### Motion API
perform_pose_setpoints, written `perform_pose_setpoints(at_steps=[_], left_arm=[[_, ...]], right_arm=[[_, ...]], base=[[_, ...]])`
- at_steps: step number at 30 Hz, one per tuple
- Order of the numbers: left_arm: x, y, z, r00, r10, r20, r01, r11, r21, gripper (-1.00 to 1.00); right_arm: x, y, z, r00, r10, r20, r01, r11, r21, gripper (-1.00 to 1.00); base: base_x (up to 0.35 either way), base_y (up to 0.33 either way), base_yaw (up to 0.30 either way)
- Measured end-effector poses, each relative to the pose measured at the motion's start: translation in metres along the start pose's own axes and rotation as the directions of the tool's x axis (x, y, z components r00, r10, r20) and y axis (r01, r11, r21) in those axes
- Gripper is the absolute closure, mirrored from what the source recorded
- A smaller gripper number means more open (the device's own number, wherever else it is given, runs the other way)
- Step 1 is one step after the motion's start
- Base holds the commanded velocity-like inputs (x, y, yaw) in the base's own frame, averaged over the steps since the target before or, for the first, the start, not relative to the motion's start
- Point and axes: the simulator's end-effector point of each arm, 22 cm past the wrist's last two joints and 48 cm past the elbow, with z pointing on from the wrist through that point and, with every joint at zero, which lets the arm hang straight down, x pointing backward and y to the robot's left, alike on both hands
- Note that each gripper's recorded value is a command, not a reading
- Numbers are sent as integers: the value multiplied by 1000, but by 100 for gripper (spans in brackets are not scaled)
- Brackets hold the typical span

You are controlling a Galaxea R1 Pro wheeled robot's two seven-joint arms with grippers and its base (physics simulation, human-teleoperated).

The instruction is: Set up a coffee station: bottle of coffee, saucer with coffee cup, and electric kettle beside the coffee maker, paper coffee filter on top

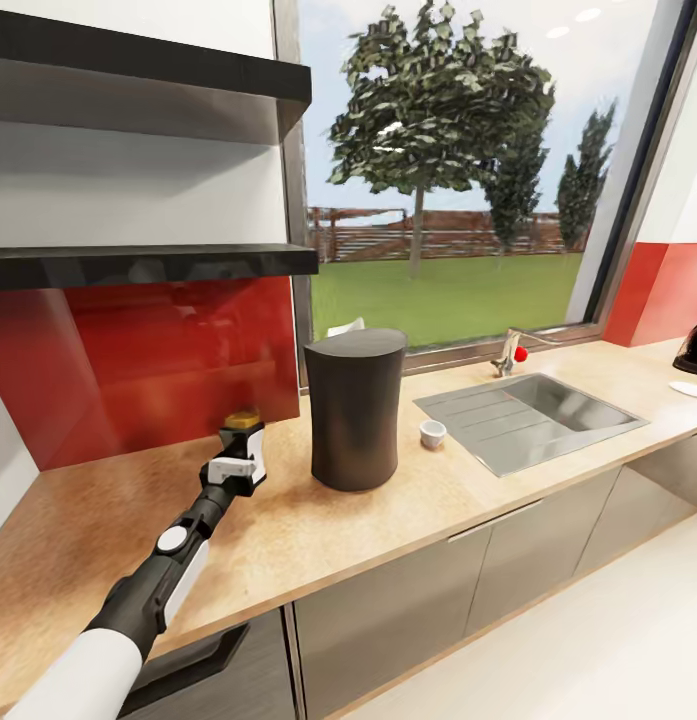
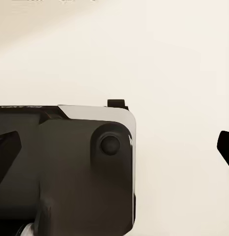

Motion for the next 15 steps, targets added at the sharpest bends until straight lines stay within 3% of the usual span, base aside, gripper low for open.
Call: perform_pose_setpoints(at_steps=[4, 9, 15], left_arm=[[14, -2, -4, 1000, -5, -25, 5, 1000, 1, 100], [11, -3, -5, 1000, -6, 2, 6, 1000, 0, 100], [11, -19, -3, 1000, -24, 7, 24, 1000, 15, 100]], right_arm=[[0, 0, 0, 1000, 0, 0, 0, 1000, 0, -100], [0, 0, 0, 1000, 0, 0, 0, 1000, 0, -100], [0, 0, 0, 1000, 0, 0, 0, 1000, 0, -100]], base=[[159, -60, 0], [63, -12, 0], [254, -38, 0]])
